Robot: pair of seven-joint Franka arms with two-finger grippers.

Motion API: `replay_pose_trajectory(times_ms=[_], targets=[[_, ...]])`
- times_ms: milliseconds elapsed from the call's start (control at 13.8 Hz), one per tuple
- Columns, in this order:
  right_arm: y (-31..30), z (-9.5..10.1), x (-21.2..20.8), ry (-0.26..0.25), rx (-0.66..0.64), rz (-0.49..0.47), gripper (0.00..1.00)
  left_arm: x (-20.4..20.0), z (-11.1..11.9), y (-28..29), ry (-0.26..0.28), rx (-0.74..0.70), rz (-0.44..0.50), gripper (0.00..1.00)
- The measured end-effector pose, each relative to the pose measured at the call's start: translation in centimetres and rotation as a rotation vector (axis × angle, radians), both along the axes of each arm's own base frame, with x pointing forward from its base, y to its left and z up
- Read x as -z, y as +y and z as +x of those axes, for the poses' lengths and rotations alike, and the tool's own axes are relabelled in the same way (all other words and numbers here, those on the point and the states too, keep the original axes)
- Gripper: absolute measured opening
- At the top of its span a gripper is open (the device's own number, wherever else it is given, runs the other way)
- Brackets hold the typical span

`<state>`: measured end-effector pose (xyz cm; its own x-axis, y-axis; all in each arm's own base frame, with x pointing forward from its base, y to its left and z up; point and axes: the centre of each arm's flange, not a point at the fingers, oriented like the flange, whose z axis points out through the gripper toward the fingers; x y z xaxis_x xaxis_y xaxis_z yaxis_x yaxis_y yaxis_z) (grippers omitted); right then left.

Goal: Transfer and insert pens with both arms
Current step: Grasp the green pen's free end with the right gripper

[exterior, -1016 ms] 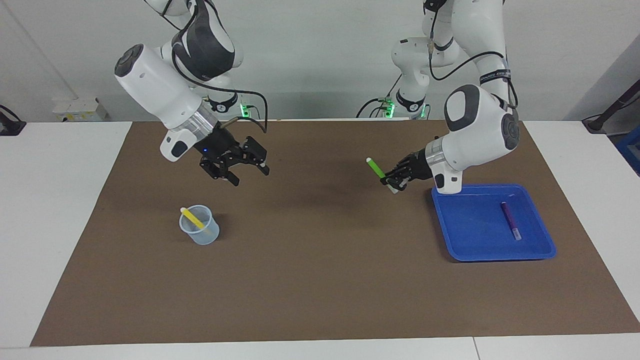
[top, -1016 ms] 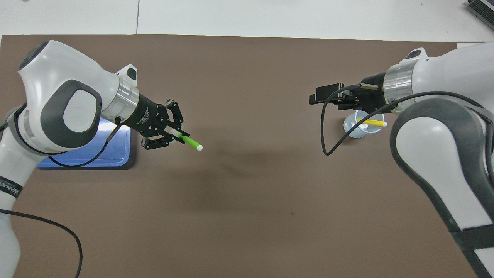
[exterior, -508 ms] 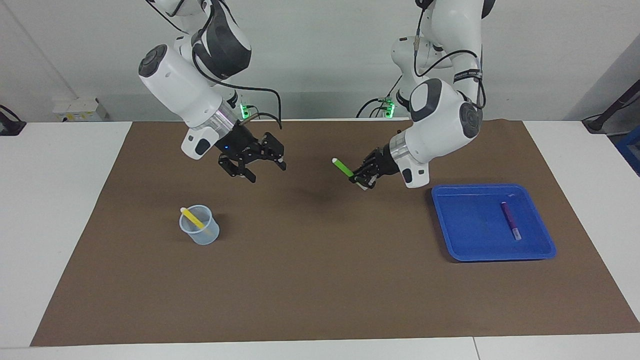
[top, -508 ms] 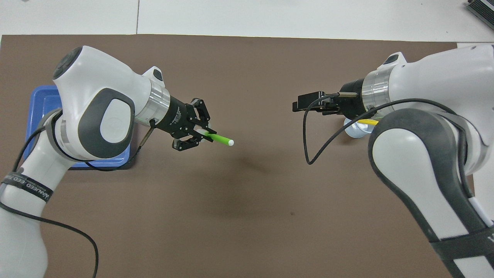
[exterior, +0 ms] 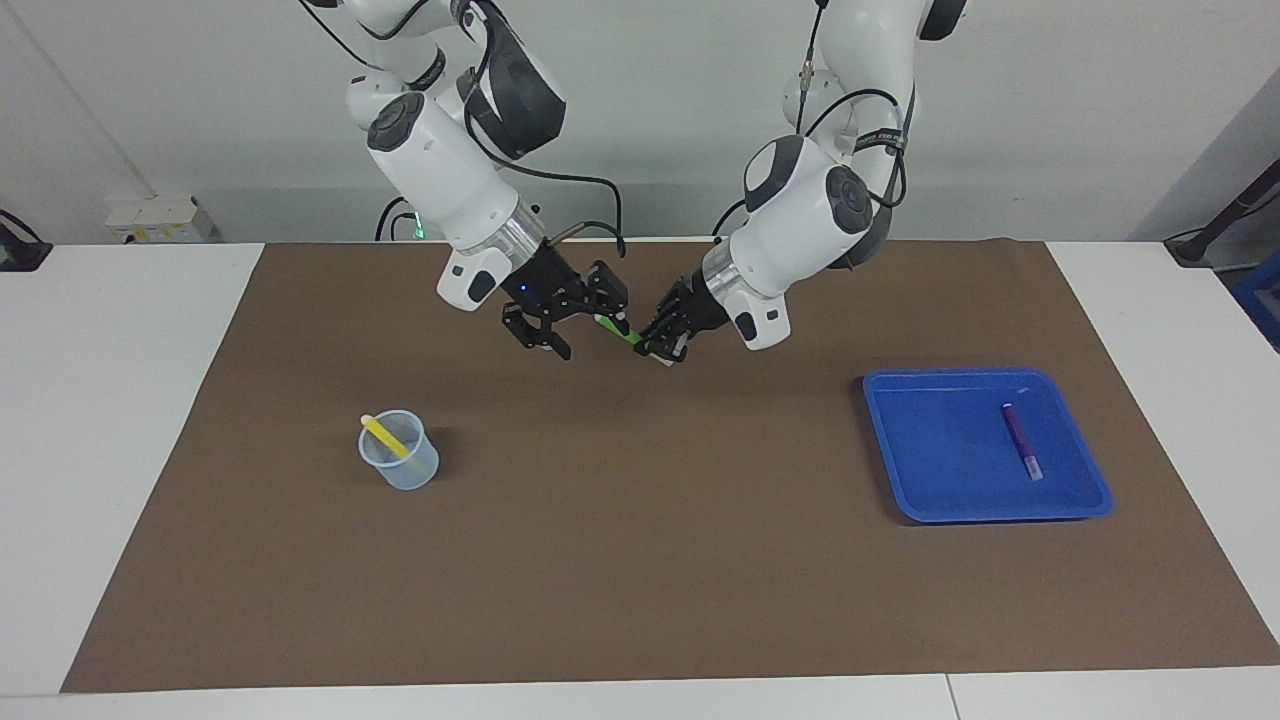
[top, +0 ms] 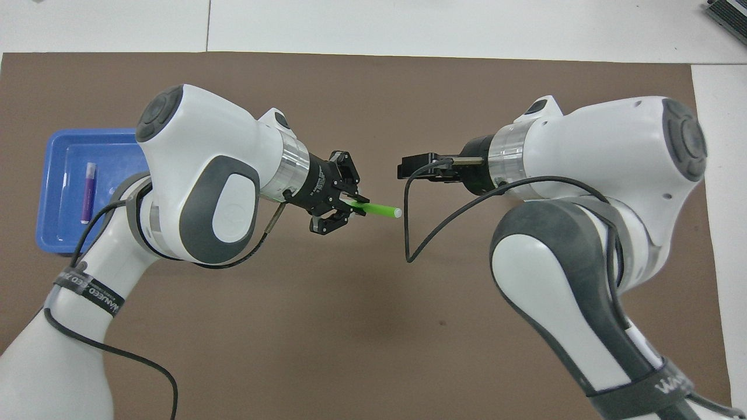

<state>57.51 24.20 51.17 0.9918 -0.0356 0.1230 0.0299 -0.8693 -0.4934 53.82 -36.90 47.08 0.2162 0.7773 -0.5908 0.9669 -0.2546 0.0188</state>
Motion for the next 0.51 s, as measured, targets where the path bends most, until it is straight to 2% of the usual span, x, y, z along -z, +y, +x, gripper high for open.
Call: replay_pose_trajectory(times_ms=[290,435,508], targets=[[0.0,-0.5,1.3,0.031,-0.020,-0.013,0.89,-0.1,0.1,0.0,0.019,-0.027,-0.026,0.17],[0.0,-0.9,1.7,0.064,-0.037,-0.021,0.81,-0.1,0.1,0.0,0.022,-0.031,-0.029,0.17],[-0.1,-1.0,1.8,0.079,-0.043,-0.024,0.81,-0.1,0.2,0.0,0.026,-0.035,-0.033,0.17]])
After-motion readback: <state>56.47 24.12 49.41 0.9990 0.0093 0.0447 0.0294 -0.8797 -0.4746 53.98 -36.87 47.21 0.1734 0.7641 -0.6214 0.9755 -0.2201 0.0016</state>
